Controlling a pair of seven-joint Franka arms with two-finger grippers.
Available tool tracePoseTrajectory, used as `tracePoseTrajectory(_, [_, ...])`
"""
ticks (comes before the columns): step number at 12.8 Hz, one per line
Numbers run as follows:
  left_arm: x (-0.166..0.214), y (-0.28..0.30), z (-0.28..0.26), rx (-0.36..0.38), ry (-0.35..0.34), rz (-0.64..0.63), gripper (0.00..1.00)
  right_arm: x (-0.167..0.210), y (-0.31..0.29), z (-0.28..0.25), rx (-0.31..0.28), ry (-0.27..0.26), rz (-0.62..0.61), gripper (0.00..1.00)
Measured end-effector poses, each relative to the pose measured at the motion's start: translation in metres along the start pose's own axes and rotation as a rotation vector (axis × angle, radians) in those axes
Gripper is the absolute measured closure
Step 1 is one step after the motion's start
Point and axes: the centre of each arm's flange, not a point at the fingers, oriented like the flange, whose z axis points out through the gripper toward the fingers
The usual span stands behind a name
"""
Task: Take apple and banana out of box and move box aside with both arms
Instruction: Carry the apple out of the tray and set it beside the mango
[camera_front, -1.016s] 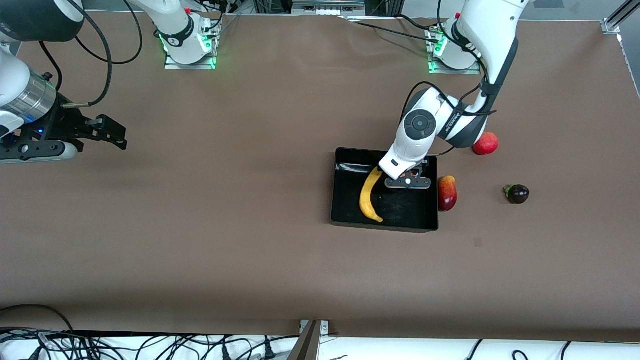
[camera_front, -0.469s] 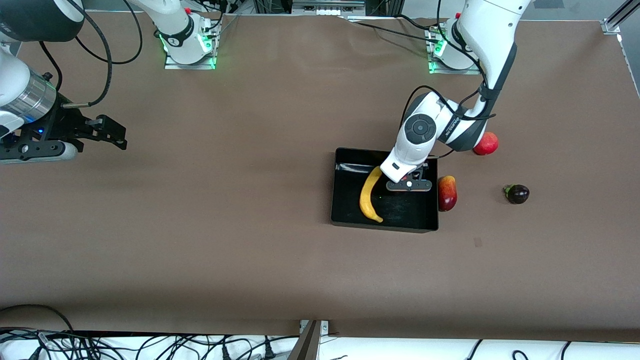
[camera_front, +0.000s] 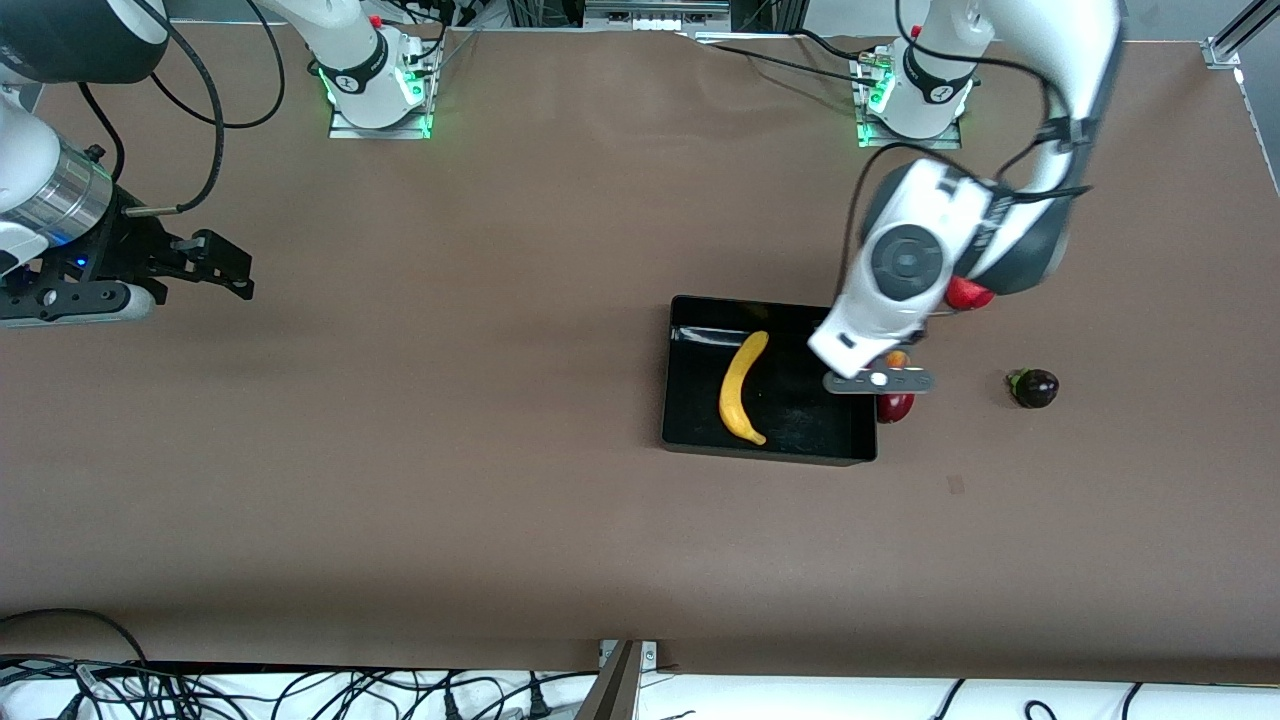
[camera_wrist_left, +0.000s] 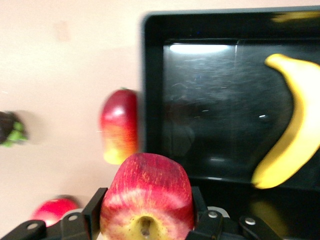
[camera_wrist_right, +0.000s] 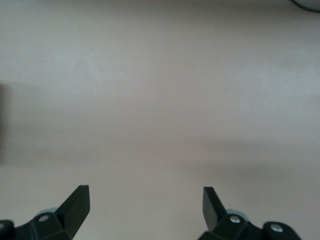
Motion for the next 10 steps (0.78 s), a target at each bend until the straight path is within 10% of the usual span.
tracePoseTrajectory(5, [-0.007,-0.118,0.074,-0.031,-0.152,0.143,0.30,0.000,-0.006,0.000,0.001,0.000,-0.010,0.00])
tracePoseTrajectory(10, [-0.051,-0.112,0.170,-0.072,-0.072,0.173,0.30,-0.001,-0.010,0.000,0.000,0.000,-0.016,0.00])
